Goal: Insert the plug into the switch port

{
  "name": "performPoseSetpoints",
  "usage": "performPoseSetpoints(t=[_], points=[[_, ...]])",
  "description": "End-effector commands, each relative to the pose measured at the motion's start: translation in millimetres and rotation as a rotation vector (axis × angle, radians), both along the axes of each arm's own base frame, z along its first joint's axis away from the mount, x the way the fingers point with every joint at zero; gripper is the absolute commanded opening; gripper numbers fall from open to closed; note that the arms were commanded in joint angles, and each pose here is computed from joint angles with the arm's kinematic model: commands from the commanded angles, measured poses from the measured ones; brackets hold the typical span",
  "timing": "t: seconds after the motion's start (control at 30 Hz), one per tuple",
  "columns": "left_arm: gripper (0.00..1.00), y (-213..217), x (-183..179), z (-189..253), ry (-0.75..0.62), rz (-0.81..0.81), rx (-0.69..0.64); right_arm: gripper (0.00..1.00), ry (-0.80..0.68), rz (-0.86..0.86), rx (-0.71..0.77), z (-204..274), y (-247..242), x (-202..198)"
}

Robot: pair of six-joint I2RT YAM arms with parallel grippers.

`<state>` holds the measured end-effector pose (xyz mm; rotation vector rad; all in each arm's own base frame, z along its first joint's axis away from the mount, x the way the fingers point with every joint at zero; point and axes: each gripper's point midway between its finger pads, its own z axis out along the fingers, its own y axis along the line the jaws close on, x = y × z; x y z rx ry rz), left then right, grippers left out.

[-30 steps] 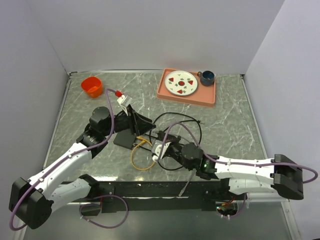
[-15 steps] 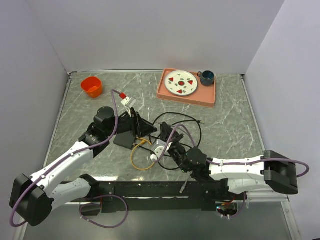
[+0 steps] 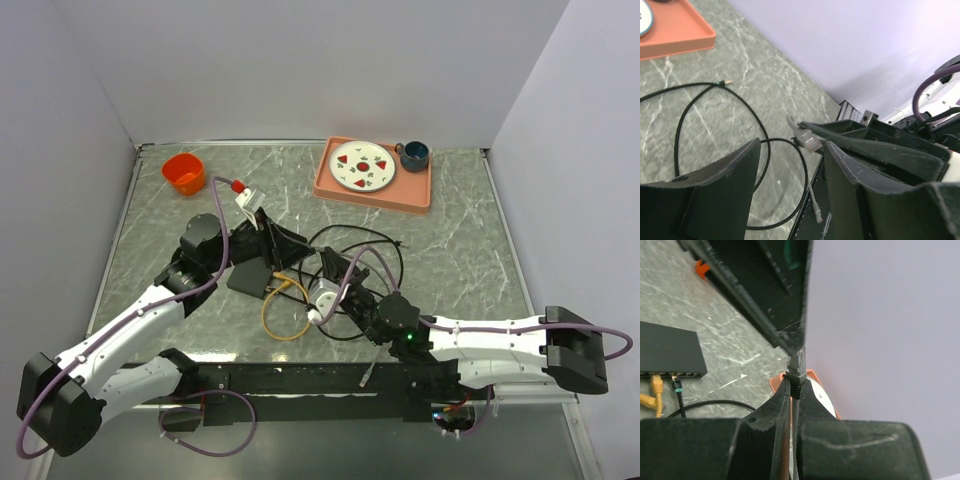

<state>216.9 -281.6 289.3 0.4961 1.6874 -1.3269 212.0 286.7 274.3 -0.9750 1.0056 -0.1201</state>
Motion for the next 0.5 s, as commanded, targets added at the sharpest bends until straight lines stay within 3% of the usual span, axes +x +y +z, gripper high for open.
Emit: performPoseSetpoints(t=[0.0, 0.47], points=[[0.58, -6.5, -3.5, 43.0, -0.101, -0.022, -0.087, 0.0, 0.006, 0.037, 0.11, 32.2, 1.4, -5.6], [0.4, -29.3, -1.6, 31.5, -0.084, -0.045, -0.033, 0.0, 0.027, 0.032, 0.14, 38.6, -1.1, -5.4]])
